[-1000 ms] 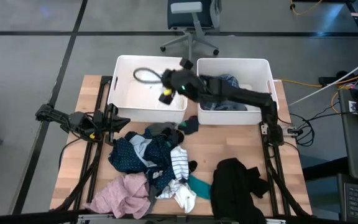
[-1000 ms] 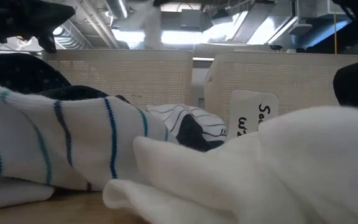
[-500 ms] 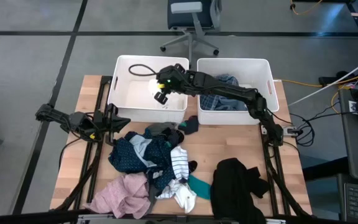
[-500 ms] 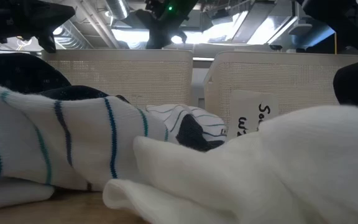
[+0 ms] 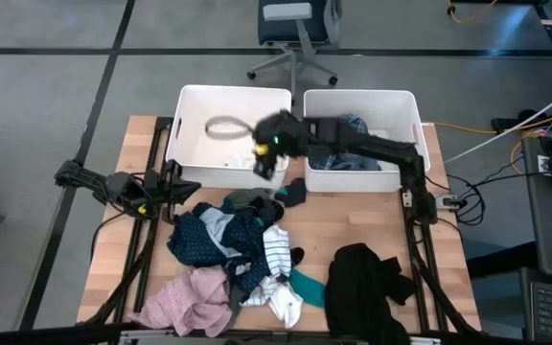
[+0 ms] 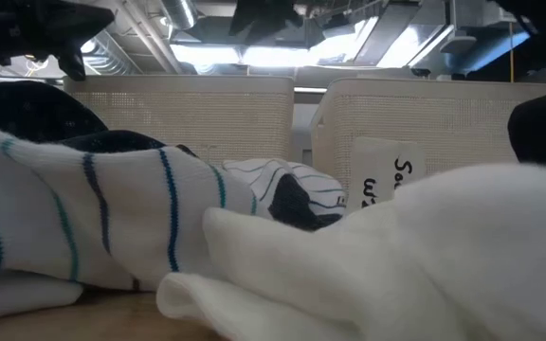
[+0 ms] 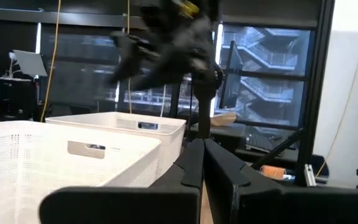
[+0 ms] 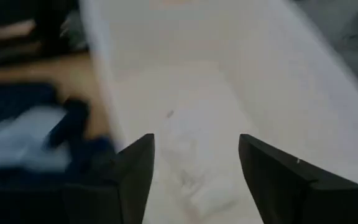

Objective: Sort clothes
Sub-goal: Put the white sock into the left white bin

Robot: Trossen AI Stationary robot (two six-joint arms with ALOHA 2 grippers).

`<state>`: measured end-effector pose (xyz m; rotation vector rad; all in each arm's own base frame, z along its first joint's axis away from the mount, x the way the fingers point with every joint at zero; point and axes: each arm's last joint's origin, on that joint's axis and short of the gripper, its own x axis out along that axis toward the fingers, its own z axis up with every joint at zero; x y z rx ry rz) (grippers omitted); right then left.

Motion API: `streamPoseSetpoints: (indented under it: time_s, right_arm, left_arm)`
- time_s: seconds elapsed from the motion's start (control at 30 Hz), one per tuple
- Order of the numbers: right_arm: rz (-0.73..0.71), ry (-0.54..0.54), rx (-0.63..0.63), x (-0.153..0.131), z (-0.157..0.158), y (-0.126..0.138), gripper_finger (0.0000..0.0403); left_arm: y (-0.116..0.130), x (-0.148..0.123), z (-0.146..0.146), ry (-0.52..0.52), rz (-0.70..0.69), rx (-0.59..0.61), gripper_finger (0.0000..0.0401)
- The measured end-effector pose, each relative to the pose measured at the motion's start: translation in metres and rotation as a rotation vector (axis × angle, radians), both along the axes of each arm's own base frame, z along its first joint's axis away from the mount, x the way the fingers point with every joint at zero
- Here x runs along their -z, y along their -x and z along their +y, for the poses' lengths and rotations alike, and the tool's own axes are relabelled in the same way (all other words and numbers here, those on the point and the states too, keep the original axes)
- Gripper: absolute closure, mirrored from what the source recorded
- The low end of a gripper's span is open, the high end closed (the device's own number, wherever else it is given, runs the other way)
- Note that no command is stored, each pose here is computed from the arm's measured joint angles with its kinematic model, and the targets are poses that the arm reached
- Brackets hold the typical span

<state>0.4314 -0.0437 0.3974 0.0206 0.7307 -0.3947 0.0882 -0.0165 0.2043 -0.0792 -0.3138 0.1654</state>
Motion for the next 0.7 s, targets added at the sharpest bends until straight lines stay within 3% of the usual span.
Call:
streamPoseSetpoints:
  time_s: [0.13,0.33,0.57,0.7]
  right_arm:
    - [0.096,-0.036,-0.089,-0.003,0.053,0.016,0.0164]
    - [0.242,-0.048,-0.231,0.016,0.132,0.031,0.0164]
    - [0.396,-0.008,-0.262,0.075,0.192,0.042,0.0164]
    - [0.429,-0.098,-0.31,0.117,0.22,0.046,0.0164]
  left_arm:
    - [0.0,-0.001,-0.003,-0.022,-0.014,0.09,0.04]
    - [-0.004,0.002,-0.004,-0.004,0.022,0.108,0.04]
    - [-0.019,-0.009,-0.01,-0.005,0.174,0.127,0.04]
    - [-0.029,-0.009,-0.013,-0.024,0.242,0.125,0.04]
